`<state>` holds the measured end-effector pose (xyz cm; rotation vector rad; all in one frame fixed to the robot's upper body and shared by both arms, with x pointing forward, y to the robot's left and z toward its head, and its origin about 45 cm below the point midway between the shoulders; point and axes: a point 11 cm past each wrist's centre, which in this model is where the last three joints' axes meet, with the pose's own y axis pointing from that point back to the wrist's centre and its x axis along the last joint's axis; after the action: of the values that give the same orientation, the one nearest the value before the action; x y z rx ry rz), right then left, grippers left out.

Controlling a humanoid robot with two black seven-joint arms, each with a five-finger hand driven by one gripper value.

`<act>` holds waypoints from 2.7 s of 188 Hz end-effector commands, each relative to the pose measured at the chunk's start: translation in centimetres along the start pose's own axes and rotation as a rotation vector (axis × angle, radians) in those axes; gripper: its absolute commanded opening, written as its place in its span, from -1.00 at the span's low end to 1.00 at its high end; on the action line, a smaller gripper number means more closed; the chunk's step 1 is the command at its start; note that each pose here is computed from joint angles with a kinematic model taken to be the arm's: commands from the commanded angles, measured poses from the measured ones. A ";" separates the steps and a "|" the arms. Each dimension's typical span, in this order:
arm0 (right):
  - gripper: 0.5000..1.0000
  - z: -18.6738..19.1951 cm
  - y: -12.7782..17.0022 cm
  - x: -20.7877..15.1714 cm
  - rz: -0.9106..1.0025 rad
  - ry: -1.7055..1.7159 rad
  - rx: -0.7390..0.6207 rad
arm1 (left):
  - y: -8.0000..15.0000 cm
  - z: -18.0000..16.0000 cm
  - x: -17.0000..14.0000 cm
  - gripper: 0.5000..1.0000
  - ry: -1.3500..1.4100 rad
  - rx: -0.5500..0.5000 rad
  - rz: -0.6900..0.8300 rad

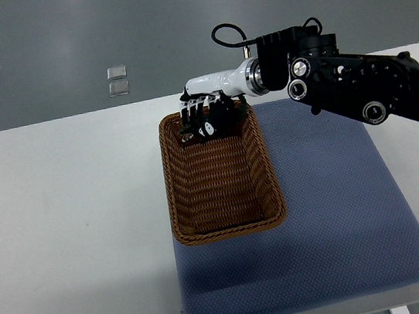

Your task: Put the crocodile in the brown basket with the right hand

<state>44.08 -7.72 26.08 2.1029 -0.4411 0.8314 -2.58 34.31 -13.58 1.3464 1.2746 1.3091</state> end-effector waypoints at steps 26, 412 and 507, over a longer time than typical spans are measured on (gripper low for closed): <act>-1.00 0.9 -1.8 -3.6 -0.037 -0.029 -0.010 | 0.0 0.0 0.0 1.00 0.000 0.002 0.000; 0.72 23.6 9.6 -3.7 0.950 -2.116 0.710 | 0.0 -0.1 0.0 1.00 -0.008 0.003 0.001; 0.72 21.2 7.7 -5.9 0.816 -2.126 0.842 | 0.0 -0.1 0.0 1.00 -0.009 0.003 0.001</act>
<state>44.18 -29.23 16.77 2.6946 -2.3317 -1.6248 -2.64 34.28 -13.58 1.3531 1.2700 1.3004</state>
